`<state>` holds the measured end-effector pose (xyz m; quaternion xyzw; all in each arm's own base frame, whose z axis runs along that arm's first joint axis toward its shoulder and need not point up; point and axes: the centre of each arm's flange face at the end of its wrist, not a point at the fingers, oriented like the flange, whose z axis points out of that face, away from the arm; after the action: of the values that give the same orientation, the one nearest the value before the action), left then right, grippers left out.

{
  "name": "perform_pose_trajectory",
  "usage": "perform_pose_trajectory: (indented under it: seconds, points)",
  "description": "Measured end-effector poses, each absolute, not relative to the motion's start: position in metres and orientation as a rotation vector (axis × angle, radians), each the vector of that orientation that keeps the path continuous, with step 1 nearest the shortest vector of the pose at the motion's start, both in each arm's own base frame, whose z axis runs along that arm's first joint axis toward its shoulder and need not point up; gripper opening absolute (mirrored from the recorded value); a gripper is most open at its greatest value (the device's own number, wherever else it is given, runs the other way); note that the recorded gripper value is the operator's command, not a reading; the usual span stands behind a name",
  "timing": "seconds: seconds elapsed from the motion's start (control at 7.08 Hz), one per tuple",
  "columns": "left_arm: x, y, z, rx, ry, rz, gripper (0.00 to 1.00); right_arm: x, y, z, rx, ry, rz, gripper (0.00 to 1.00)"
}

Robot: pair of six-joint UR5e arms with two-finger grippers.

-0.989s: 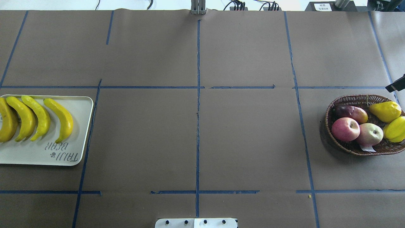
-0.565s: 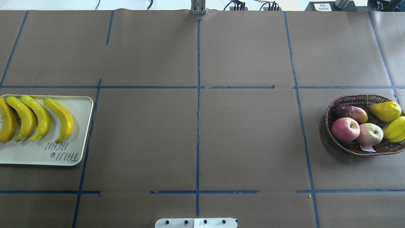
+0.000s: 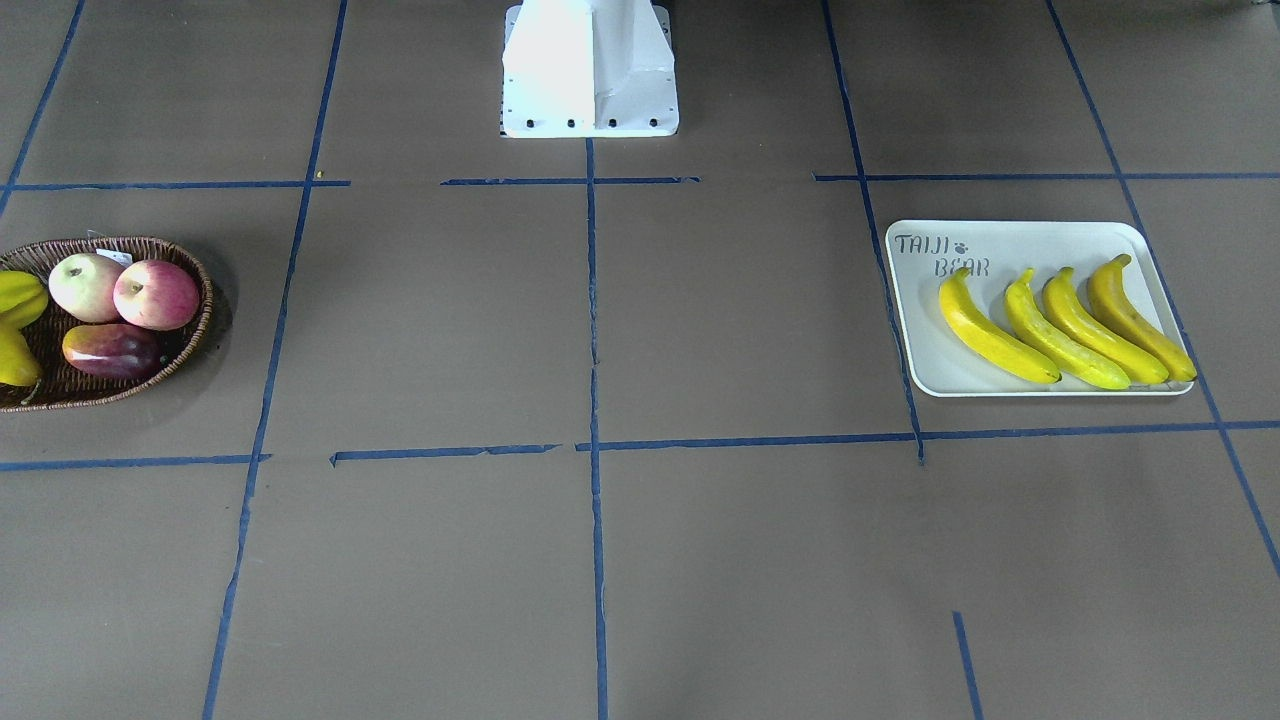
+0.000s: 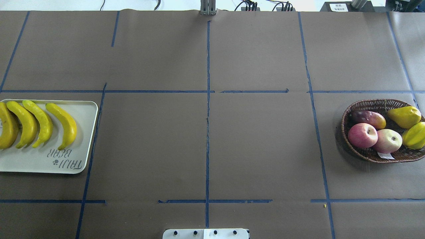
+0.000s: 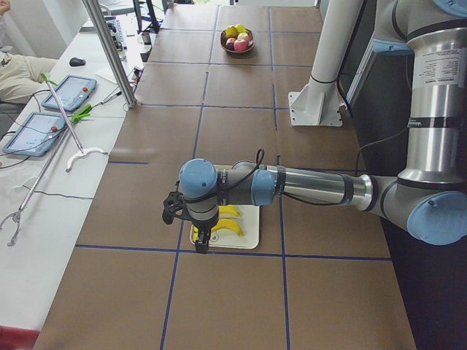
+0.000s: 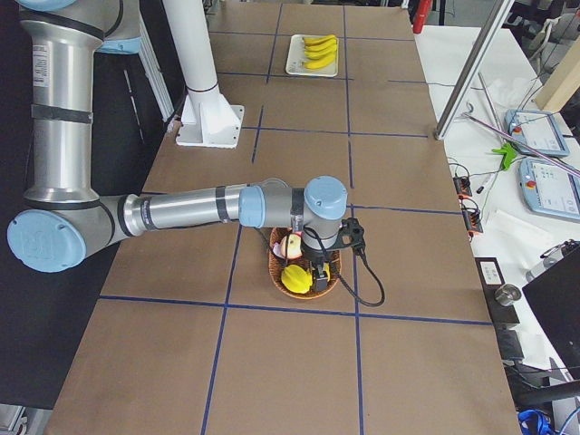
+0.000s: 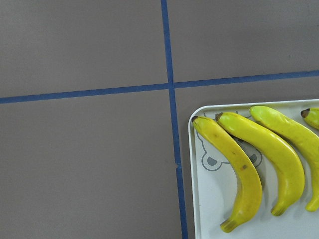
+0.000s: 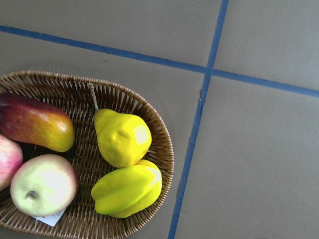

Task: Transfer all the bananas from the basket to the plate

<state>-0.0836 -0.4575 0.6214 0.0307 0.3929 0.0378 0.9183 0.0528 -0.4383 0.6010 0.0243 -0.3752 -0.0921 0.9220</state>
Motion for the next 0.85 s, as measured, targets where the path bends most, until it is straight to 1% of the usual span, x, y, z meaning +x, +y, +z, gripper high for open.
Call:
perform_pose_trajectory:
  seconds: [0.28, 0.85]
  points:
    - [-0.081, -0.444, 0.636, 0.035, 0.815, 0.062, 1.00, 0.061, -0.421, 0.613, 0.030, -0.773, -0.156, 0.99]
    - [-0.081, -0.445, 0.619, 0.064, 0.802, 0.077, 1.00, 0.063, -0.423, 0.612, 0.038, -0.730, -0.151, 0.99]
